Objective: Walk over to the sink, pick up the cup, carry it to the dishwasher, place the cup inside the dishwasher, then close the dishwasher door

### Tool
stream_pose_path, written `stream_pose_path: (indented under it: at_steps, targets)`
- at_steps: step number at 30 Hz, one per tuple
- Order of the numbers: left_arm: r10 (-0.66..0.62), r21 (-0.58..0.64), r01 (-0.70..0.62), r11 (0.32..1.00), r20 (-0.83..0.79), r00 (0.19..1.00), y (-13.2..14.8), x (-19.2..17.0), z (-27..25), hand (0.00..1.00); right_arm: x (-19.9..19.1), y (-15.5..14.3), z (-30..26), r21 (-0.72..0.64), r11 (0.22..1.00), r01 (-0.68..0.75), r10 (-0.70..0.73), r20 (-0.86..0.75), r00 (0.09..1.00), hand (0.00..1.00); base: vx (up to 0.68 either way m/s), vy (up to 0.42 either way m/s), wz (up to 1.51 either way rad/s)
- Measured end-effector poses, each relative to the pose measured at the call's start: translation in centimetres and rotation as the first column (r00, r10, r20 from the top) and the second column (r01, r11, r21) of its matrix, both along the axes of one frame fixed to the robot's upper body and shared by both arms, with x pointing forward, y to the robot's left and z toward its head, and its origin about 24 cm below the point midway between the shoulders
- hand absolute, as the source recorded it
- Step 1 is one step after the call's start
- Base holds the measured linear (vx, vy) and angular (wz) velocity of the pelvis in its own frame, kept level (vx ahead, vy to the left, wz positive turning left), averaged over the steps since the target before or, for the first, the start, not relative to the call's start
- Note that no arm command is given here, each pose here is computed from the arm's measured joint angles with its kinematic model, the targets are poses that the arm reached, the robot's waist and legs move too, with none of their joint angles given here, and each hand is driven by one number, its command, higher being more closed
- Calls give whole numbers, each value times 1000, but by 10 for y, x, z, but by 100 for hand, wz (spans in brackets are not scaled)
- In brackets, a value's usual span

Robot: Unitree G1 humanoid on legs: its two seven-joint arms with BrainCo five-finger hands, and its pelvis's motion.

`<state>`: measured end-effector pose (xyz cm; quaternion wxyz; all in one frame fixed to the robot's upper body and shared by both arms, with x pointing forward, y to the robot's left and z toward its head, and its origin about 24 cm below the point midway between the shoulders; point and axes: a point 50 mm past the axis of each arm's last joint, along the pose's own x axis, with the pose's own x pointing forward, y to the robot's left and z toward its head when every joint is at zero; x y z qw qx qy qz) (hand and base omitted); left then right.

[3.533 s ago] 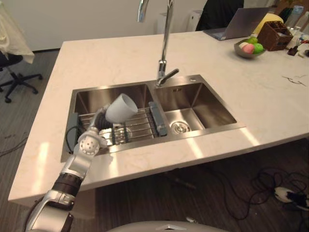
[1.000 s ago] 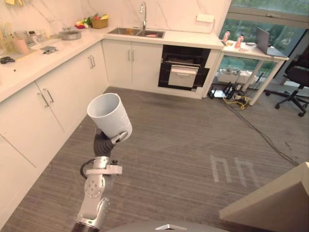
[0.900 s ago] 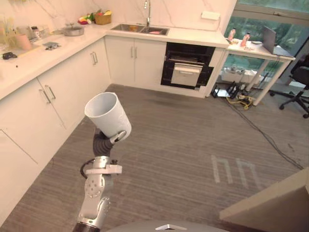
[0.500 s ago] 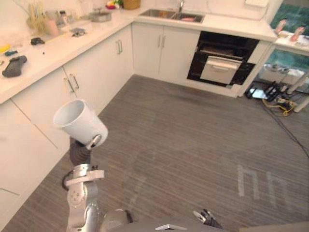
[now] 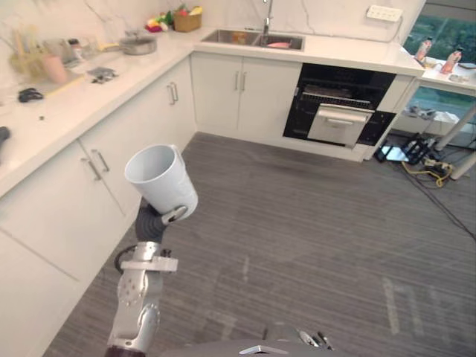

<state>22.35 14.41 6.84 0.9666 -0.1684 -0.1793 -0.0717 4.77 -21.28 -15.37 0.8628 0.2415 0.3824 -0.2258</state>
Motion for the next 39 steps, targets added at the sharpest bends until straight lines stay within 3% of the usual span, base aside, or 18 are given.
stream_pose_path:
  at_steps: [5,15,24,31,39]
  targets:
    - [-47,4,47,999,-19,999,-6,-1,-5,100,-21,6,-2,2,1000,28,-28,-55,998,0,597,-103,32]
    - [-65,-48,67,997,39,997,-22,-17,6,100,26,-2,19,-73,996,-55,63,104,993,0,441,-141,-41]
    - [-48,-10,48,999,-104,993,-16,-30,-27,100,74,-16,33,-144,988,-52,87,248,965,0,376,62,-93]
    - [-99,51,104,993,-97,990,-14,-27,-31,100,40,-8,13,-91,996,9,3,129,992,0,477,274,-31]
    - [-110,90,117,989,-80,991,-15,-16,-23,100,50,-12,22,-118,993,25,3,225,974,0,445,119,-2]
